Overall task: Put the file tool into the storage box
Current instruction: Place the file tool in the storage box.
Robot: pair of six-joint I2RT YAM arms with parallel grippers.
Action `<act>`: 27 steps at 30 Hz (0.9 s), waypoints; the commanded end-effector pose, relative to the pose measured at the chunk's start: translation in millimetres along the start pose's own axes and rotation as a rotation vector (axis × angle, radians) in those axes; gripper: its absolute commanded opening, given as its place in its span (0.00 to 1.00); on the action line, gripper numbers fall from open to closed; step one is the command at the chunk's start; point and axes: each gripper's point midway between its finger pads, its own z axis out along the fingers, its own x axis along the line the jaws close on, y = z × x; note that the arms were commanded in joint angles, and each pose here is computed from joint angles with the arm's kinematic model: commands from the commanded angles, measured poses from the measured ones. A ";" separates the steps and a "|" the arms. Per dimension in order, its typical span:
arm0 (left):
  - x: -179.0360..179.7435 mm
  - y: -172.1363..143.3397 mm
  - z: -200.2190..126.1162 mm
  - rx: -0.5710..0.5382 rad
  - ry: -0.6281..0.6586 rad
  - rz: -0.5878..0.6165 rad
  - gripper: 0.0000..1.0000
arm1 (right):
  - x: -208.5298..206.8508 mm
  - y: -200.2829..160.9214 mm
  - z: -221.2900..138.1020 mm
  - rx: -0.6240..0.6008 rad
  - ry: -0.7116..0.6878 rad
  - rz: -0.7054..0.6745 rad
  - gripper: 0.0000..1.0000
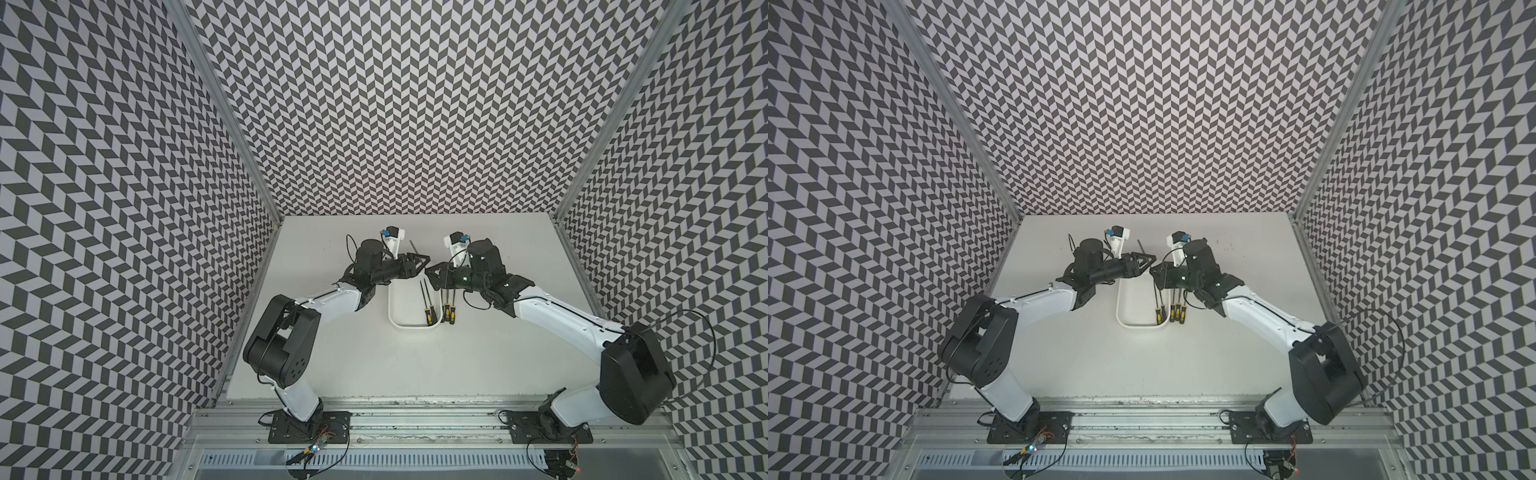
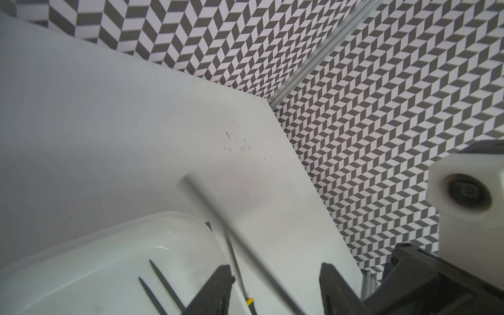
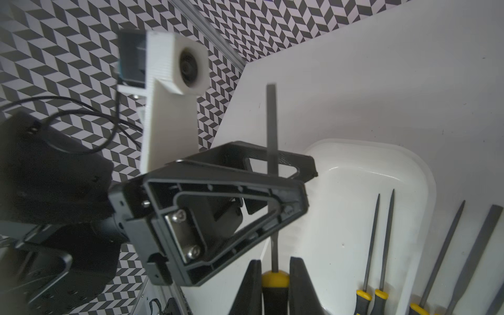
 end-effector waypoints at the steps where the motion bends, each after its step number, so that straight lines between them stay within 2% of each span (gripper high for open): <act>1: -8.3 10.3 4.2 -0.023 -0.019 0.050 0.17 | 21.7 20.2 -2.8 -0.059 0.062 -0.040 0.04; 2: -8.5 9.5 4.7 -0.019 -0.015 0.057 0.05 | 21.1 20.1 -2.8 -0.060 0.059 -0.039 0.04; 3: -10.0 9.5 5.5 -0.016 -0.012 0.069 0.00 | 20.8 19.6 -2.4 -0.059 0.060 -0.039 0.04; 11: -10.2 10.1 3.5 -0.018 0.014 0.105 0.00 | 14.3 14.4 -1.6 -0.056 0.043 -0.034 0.07; 13: -7.2 7.8 4.1 0.002 0.028 0.108 0.00 | 14.4 14.0 -2.7 -0.055 0.041 -0.037 0.15; 16: 3.0 5.0 3.5 0.030 0.074 0.102 0.00 | 9.2 20.3 -10.3 -0.092 -0.011 -0.035 0.37; 18: 8.1 3.2 4.1 0.039 0.096 0.092 0.00 | 4.1 27.9 -17.9 -0.132 -0.058 -0.035 0.44; 22: 23.8 -11.8 10.5 0.088 0.123 0.041 0.00 | -4.8 36.3 -24.9 -0.168 -0.133 -0.038 0.45; 27: 41.6 -37.2 14.9 0.146 0.165 -0.023 0.00 | -14.5 30.9 -18.5 -0.144 -0.164 -0.015 0.45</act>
